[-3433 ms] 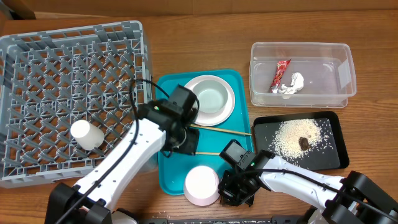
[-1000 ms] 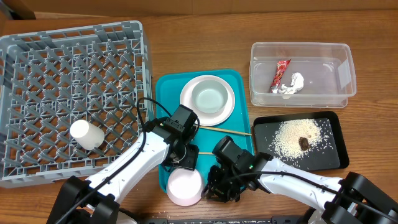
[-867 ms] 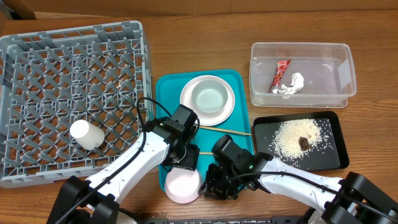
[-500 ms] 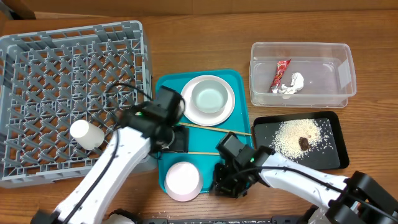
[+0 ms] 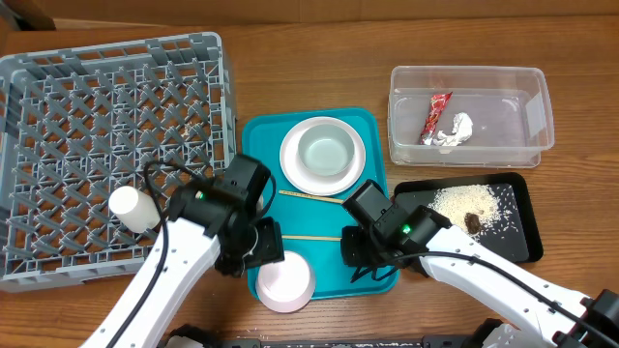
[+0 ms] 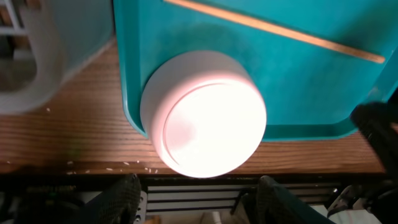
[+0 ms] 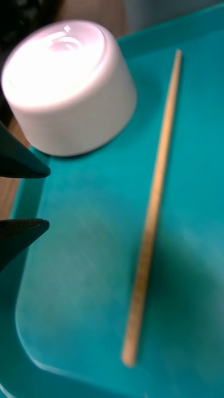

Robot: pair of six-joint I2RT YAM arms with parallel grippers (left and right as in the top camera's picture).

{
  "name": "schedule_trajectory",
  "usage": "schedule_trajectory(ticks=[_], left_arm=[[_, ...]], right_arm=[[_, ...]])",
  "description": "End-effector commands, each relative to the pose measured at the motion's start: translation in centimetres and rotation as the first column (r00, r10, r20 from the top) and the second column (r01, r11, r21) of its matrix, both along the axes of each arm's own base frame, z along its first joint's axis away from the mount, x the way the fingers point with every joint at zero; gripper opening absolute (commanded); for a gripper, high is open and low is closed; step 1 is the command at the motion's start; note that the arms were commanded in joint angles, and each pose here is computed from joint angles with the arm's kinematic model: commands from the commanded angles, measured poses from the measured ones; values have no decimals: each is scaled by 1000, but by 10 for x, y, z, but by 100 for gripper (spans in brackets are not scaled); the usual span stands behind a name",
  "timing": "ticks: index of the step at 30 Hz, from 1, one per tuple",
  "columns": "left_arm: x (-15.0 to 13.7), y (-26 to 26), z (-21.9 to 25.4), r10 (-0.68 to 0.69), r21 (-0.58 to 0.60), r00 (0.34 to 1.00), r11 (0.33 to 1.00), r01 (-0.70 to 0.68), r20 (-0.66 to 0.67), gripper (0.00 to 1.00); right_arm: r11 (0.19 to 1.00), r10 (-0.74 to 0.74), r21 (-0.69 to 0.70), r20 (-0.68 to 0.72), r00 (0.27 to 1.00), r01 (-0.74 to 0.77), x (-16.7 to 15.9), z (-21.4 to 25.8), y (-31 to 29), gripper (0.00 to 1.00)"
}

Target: Sort waste into correct bins and load items into the dishwasher

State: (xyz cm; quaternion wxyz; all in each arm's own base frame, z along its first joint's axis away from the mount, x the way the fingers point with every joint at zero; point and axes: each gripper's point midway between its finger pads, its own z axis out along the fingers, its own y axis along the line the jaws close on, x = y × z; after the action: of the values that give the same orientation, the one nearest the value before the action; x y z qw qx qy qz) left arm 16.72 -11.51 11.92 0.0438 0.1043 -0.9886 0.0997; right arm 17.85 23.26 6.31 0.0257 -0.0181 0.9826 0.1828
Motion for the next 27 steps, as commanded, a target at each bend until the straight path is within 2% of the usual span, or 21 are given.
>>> schedule_trajectory(ticks=[1, 8, 10, 12, 15, 19, 27], left_arm=[[-21, 4, -2, 92, -20, 996, 995, -93, -13, 62], [-56, 3, -28, 164, -75, 981, 982, -172, -101, 60], [-65, 7, -37, 205, -51, 969, 975, -214, -139, 57], [-80, 13, -51, 266, -4, 943, 962, -272, -199, 50], [-91, 19, -63, 295, 35, 926, 955, -296, -235, 48], [-94, 28, -77, 322, 82, 921, 947, -311, -220, 47], [-87, 32, -87, 318, 92, 933, 948, -306, -171, 40]], right_arm=[[999, 10, -33, 87, 996, -7, 19, 5, -9, 24], [998, 49, 44, 90, 995, -53, 22, 8, 7, 24], [995, 59, 76, 82, 995, -65, 22, 8, 15, 24], [990, 75, 114, 59, 995, -81, 21, 4, 25, 24], [987, 91, 133, 24, 996, -93, 18, -4, 32, 24], [984, 124, 127, -3, 992, -123, 9, -15, 40, 24], [983, 128, 130, -6, 992, -126, 8, -14, 40, 24]])
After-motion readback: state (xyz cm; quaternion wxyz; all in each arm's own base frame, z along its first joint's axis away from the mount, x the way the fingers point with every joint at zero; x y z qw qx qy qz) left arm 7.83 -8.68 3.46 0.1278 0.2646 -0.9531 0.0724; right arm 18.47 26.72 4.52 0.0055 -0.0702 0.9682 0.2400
